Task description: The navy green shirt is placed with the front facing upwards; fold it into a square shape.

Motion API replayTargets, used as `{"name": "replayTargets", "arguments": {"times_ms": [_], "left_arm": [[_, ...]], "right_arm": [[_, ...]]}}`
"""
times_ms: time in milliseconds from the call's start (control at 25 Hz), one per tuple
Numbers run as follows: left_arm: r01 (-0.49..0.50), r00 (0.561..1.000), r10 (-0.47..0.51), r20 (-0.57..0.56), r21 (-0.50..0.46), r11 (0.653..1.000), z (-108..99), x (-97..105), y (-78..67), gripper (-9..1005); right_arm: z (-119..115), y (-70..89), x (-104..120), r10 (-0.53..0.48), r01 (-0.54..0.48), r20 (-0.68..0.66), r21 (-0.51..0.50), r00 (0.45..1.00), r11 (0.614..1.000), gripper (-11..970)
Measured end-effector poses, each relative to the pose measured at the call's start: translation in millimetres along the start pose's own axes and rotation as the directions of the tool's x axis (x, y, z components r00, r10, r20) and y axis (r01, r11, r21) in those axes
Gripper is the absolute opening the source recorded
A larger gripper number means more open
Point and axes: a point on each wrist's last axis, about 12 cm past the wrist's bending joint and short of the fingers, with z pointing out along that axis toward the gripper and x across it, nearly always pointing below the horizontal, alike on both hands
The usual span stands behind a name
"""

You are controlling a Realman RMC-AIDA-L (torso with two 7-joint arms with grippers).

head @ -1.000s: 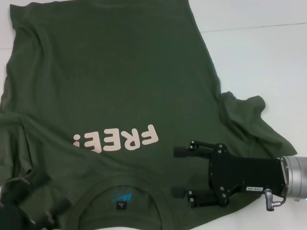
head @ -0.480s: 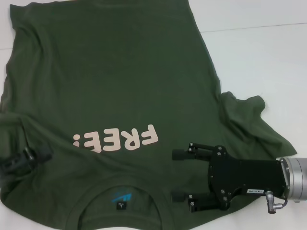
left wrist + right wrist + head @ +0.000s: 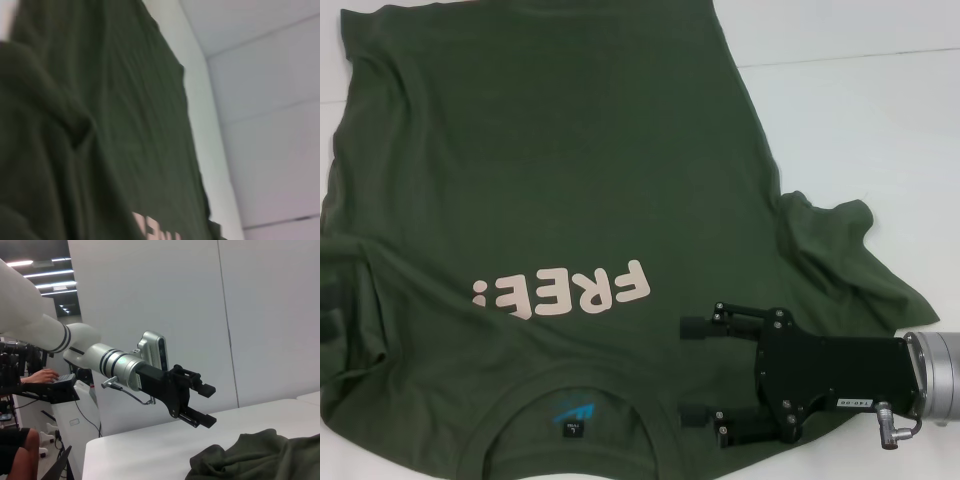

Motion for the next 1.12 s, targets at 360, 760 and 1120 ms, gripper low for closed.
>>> {"name": "replayTargets", "arguments": {"times_ms": [360,760,1120], "left_arm": [[0.037,0.999,-0.031,0.041,-0.164,0.986,-21.0,-11.3,5.9,694],[0.105,0.994,-0.1,0.032,-0.251,0.962,-21.7,-15.2,10.8,672],[0.132,0.991,-0.133,0.02,-0.328,0.935,-23.2,-16.9,16.1,630]], "right_arm": [[0.6,-1.1,-1.1,-0.005,0.005,0.0,-0.002,1.0,1.0,885],[-0.4,-0.4,-0.3,-0.002,0.002,0.0,0.003,1.0,1.0,885],[-0.3,-0.3,-0.2,-0.001,0.001,0.0,0.003,1.0,1.0,885]]}}
